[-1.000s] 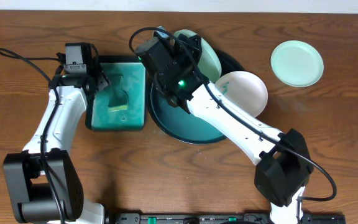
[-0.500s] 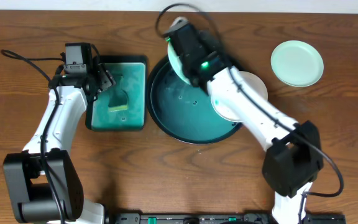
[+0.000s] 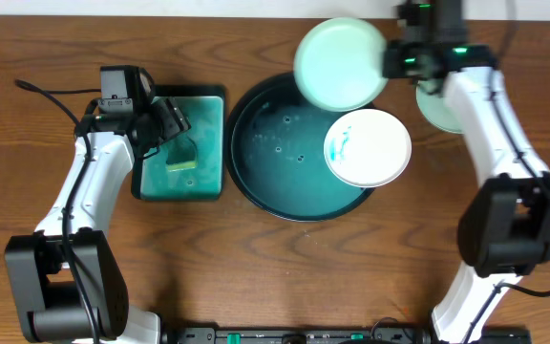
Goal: Clean dirty plates on tray and stack at the side
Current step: 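Carry the cleaned mint plate with the right gripper to the right stack, then lower the plate onto the first mint plate and release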
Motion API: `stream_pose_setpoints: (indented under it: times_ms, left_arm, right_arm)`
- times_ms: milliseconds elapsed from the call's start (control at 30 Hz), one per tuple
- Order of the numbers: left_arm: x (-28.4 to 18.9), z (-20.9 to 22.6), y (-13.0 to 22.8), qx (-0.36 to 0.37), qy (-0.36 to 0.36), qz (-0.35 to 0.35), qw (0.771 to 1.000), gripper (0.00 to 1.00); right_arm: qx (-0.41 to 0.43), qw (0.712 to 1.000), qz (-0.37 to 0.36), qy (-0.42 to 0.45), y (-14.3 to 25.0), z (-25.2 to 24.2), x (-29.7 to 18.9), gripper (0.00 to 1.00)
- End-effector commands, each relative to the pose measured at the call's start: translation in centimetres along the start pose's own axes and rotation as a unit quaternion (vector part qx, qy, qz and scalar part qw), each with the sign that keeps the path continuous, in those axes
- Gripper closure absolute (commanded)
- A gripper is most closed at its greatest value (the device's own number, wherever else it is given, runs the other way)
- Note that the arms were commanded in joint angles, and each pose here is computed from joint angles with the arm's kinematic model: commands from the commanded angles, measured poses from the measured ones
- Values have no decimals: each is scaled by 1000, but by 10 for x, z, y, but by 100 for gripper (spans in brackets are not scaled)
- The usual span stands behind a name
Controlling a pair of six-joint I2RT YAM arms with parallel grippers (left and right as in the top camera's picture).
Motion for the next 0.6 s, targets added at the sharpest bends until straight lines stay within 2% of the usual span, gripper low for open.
stream_pose_setpoints:
  times_ms: [0,133,233,367,533,567]
  left_arm:
    - [0,-1,1,5,13,7,1000,21]
    - [0,-1,1,5,13,7,1000,21]
    - [0,-2,1,5,13,7,1000,21]
    - [1,-4,2,8,16,9,1000,21]
    - [1,-4,1,9,16,8,1000,21]
    - [1,-4,1,9,17,7,1000,21]
  right_arm:
    - [114,992,-5,-54,-12,-25,-25,99]
    - [183,982,-25,-23,-19,-75,-39,99]
    - [233,971,-47,32,-20,-114,-52,99]
    - [322,936,-68,128,-11,-165,-69,99]
    - [354,918,-65,167,8,-198,-71,99]
    - [387,894,-69,216,21,-212,-69,99]
Point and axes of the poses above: each gripper's point midway between its finger pads, its own x axis out along the fingers, its own z axis along the line the jaws close on, y = z × x, the point moved 10 cm from there along -x, back along the fingers, and after that the axes turned 7 degrees about x, right-handed, at the moved point
